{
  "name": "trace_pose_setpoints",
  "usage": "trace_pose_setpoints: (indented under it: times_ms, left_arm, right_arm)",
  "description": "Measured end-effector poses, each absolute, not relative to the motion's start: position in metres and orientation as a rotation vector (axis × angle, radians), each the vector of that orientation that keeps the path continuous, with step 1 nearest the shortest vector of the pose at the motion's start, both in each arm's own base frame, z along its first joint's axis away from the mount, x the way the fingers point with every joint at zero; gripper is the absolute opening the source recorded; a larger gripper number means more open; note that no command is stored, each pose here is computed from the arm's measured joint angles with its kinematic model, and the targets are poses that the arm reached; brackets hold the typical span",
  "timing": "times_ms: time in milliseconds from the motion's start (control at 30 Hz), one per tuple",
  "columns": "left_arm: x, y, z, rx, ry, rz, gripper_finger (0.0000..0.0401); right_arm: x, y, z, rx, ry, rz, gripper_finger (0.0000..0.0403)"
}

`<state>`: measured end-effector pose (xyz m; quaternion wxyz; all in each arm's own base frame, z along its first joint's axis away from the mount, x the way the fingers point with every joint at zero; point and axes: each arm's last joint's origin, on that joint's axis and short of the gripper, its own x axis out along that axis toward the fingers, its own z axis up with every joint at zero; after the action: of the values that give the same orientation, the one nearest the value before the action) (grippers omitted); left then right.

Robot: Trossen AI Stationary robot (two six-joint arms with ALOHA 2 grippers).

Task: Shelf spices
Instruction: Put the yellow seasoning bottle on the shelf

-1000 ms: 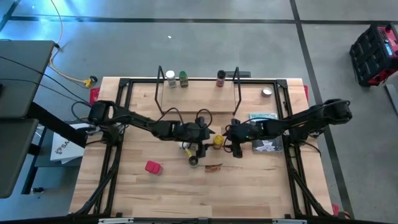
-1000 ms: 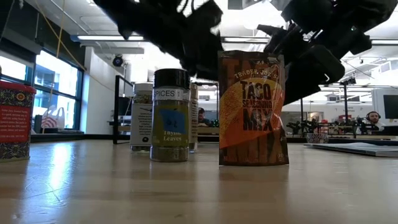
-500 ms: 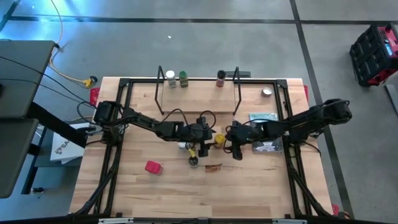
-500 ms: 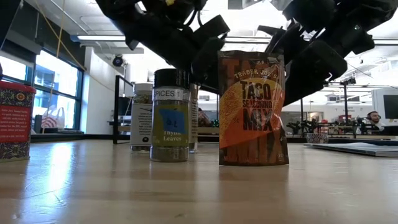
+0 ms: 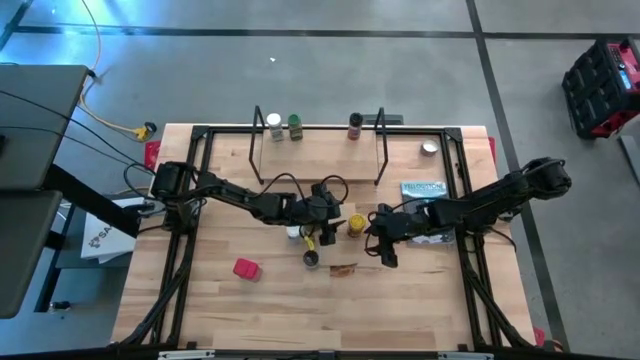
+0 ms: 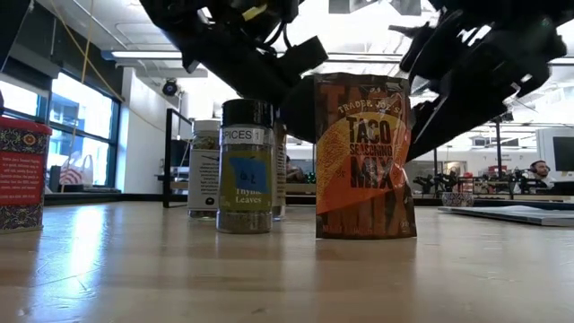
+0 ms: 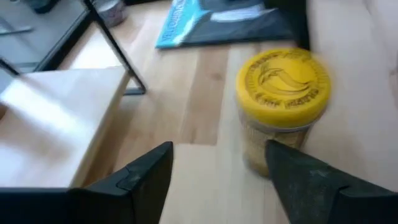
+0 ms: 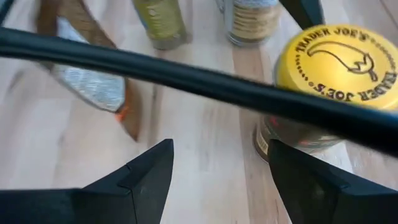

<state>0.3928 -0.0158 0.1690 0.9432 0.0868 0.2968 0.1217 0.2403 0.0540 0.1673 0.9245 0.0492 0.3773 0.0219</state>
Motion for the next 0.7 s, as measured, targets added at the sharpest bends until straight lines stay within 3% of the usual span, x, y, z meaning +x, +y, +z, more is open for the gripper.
trace_pose_setpoints:
  times_ms: [233, 433, 700]
  left_arm:
    - [0.392, -0.02, 0.169, 0.162, 0.609, 0.231, 0.0248]
    - [0.396, -0.034, 0.17, 0.123, 0.548, 0.051, 0.0248]
    - [0.404, -0.024, 0.164, 0.093, 0.481, 0.111, 0.0248]
  right_arm:
    - [0.231, 0.059, 0.181, 0.094, 0.745, 0.071, 0.0253]
    - [0.227, 0.047, 0.176, 0.049, 0.809, -0.047, 0.0253]
    - [0.251, 0.035, 0.158, -0.009, 0.767, -0.07, 0.0253]
